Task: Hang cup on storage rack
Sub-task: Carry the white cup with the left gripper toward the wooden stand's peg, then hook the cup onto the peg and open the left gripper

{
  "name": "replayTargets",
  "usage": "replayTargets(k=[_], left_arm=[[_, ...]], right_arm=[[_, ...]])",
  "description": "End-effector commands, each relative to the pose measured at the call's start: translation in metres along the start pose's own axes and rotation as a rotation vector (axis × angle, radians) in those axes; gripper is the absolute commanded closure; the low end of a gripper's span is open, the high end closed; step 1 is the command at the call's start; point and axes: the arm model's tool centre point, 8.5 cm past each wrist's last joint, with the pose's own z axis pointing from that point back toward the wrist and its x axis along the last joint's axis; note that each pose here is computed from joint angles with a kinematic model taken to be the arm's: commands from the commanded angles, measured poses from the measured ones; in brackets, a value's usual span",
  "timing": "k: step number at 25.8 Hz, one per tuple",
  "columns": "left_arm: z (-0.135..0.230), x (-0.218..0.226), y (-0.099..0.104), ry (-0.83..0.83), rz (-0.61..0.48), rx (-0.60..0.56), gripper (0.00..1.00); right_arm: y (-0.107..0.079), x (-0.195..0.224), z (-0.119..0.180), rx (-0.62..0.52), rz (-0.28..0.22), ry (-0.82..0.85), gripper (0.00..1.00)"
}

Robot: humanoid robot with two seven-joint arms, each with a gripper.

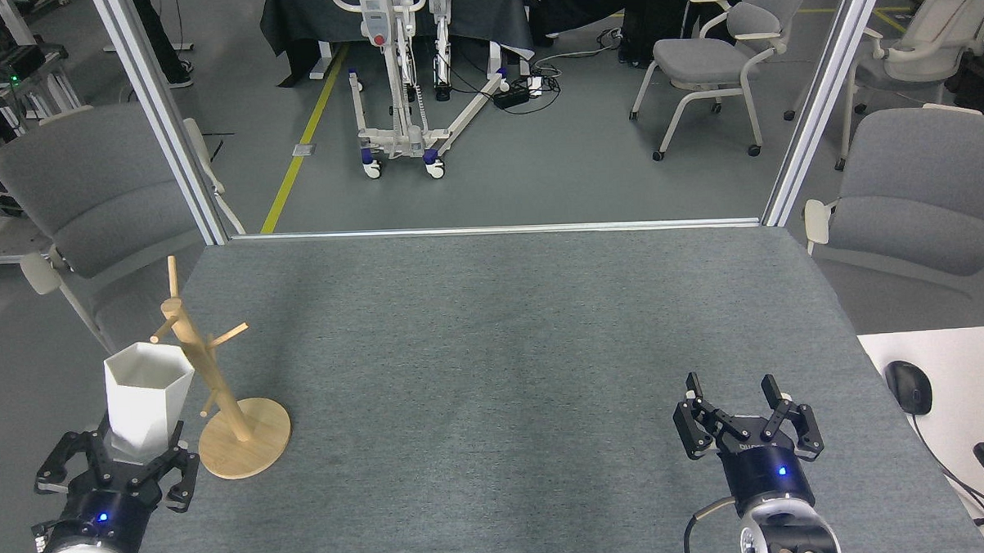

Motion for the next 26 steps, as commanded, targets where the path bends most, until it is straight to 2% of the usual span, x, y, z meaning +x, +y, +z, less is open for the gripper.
replayTargets(k=[1,3,4,5,6,7,9,10,17,22,26], left_arm=[[-0.002,0.007,-0.003,-0.016,-0.004,-0.013,1.0],[-0.002,0.007,-0.003,-0.016,-0.004,-0.013,1.0],[-0.002,0.008,-0.003,-0.015,-0.001,-0.013,0.83],[-0.002,0.009,-0.002,-0.014,0.004,-0.01,0.56],[-0.002,0.01,-0.002,-0.013,0.008,-0.011,0.35],[-0.002,0.012,-0.002,-0.01,0.016,-0.009,0.24],[-0.002,0.015,-0.001,0.008,0.031,-0.003,0.09],[-0.002,0.016,0.0,0.011,0.038,0.0,0.05],[-0.001,0.031,-0.003,0.0,0.081,-0.006,0.02],[0.0,0.051,-0.03,-0.039,0.117,-0.077,0.02],[0.005,0.06,-0.038,-0.06,0.131,-0.059,0.02]], right_arm=[[-0.004,-0.002,-0.005,-0.008,0.003,-0.001,0.01],[-0.004,-0.002,-0.006,-0.01,0.0,0.002,0.01],[-0.003,0.0,-0.005,-0.006,-0.008,0.002,0.01],[-0.002,0.002,-0.006,-0.004,-0.01,0.002,0.01],[-0.001,0.001,-0.006,-0.001,-0.008,0.002,0.01],[-0.003,-0.001,-0.006,-0.005,-0.003,0.003,0.01],[-0.003,-0.004,-0.007,-0.004,0.001,0.004,0.01],[-0.002,-0.004,-0.007,-0.002,0.001,0.004,0.01],[0.002,-0.005,-0.007,0.01,0.001,0.006,0.01],[0.001,-0.006,-0.007,0.006,0.005,0.004,0.01],[0.001,-0.007,-0.006,0.008,0.009,0.005,0.01]])
